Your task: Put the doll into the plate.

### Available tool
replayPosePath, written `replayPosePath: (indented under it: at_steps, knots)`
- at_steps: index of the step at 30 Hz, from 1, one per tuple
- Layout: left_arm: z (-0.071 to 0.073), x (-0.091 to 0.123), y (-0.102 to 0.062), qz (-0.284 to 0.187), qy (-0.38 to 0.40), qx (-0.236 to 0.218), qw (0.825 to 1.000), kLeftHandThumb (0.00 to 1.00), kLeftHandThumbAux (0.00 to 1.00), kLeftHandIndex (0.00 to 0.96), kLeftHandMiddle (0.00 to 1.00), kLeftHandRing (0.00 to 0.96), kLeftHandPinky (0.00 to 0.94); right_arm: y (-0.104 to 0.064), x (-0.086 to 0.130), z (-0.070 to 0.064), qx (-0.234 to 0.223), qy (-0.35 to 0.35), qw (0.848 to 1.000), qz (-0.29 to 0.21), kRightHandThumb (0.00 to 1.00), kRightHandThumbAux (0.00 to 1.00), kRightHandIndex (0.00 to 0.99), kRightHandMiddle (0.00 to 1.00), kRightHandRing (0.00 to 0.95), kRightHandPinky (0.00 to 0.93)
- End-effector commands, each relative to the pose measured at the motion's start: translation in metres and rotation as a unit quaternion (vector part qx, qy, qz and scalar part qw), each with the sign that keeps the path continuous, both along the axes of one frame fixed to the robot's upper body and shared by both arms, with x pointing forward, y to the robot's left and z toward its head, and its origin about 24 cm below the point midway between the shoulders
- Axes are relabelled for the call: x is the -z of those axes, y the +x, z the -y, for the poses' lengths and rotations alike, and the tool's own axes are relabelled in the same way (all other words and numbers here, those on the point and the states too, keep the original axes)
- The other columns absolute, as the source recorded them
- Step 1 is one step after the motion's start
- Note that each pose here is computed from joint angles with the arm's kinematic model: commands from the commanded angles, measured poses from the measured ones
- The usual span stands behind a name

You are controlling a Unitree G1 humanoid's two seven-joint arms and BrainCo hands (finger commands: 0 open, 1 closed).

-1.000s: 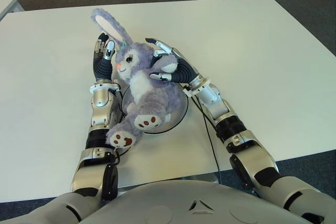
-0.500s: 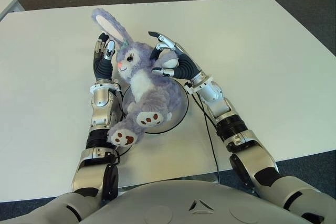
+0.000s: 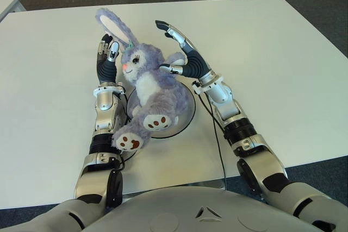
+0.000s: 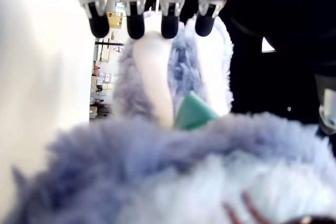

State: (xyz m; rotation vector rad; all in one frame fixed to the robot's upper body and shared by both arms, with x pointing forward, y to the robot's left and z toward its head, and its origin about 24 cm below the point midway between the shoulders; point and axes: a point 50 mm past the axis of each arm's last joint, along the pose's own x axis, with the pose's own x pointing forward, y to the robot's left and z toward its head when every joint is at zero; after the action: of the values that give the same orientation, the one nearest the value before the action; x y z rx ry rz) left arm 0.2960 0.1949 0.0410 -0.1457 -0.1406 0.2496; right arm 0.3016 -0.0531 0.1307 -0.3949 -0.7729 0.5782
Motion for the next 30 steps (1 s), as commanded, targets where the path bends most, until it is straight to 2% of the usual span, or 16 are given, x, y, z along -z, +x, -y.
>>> replayPosePath:
  at_steps: [1, 13, 24, 30]
  knots:
    - [0.007, 0.048, -0.027, -0.087, -0.032, -0.014, 0.996, 0.0, 0.401, 0.0, 0.074, 0.068, 0.014, 0.001, -0.004, 0.003, 0.002, 0.004, 1.0, -0.005, 0.179, 0.411, 0.0, 0.0, 0.0, 0.0]
    - [0.007, 0.048, -0.027, -0.088, -0.027, -0.011, 0.996, 0.0, 0.395, 0.0, 0.063, 0.054, 0.007, 0.0, -0.012, 0.005, 0.009, 0.017, 1.0, -0.006, 0.169, 0.455, 0.0, 0.0, 0.0, 0.0]
    - [0.006, 0.048, -0.026, -0.095, -0.027, -0.016, 0.995, 0.0, 0.403, 0.0, 0.066, 0.066, 0.045, -0.001, -0.019, 0.007, 0.02, 0.04, 0.999, -0.008, 0.166, 0.479, 0.0, 0.0, 0.0, 0.0]
    - [0.006, 0.048, -0.026, -0.094, -0.019, -0.017, 0.995, 0.0, 0.407, 0.0, 0.057, 0.052, 0.02, -0.002, -0.024, 0.01, 0.022, 0.06, 0.998, -0.01, 0.18, 0.508, 0.0, 0.0, 0.0, 0.0]
